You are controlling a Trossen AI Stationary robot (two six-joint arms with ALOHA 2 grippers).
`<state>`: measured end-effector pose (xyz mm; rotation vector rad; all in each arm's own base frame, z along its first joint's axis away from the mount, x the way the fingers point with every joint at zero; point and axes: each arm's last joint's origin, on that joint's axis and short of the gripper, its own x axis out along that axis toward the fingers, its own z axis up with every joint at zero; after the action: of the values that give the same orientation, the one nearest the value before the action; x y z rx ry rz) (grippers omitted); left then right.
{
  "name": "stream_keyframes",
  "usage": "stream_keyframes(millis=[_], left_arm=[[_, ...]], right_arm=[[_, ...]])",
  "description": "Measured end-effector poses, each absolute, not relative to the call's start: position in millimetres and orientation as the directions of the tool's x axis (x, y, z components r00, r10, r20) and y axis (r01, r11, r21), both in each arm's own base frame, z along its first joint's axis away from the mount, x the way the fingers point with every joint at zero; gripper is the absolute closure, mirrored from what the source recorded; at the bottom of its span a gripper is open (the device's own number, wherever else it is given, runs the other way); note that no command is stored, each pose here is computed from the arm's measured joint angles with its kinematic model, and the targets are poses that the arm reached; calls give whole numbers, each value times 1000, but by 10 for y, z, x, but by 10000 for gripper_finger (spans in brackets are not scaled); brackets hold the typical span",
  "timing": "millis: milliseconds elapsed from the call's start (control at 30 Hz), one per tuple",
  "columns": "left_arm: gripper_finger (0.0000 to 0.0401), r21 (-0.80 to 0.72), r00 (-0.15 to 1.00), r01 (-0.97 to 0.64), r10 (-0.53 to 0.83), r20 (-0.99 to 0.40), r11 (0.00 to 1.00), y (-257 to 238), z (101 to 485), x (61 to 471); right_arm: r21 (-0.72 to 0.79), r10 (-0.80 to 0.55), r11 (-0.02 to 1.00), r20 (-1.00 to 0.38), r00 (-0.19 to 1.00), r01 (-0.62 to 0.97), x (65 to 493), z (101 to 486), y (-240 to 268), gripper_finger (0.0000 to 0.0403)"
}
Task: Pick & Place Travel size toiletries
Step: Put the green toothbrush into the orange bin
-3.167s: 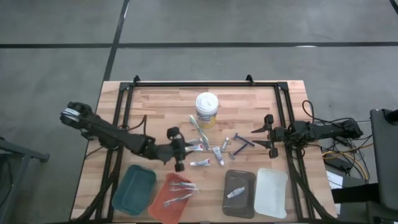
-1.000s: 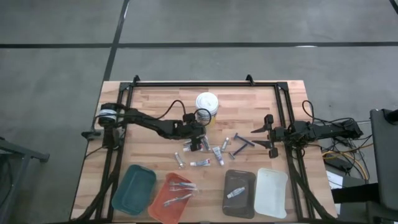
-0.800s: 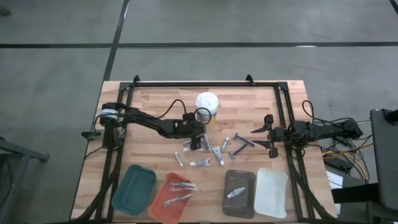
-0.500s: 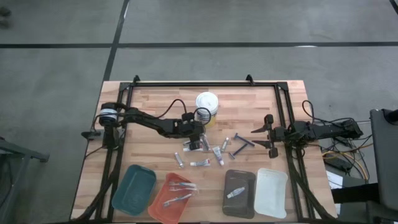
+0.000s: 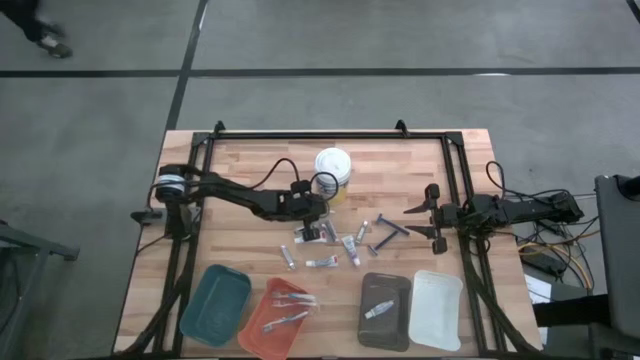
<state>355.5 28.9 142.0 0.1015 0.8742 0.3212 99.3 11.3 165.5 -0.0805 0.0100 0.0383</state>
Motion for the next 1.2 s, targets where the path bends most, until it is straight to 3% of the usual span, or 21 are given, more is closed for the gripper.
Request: stream_keyframes(millis=[633, 1200], left_arm=[[399, 184, 774, -243, 305, -555, 952, -26, 2297, 3189], [399, 120, 924, -2, 48, -379, 993, -895, 2871, 2722]], right_arm=[[-81, 38, 996, -12, 999, -39, 994, 1655, 113, 220], [-70, 37, 997, -11, 999, -38, 994, 1656, 112, 220]])
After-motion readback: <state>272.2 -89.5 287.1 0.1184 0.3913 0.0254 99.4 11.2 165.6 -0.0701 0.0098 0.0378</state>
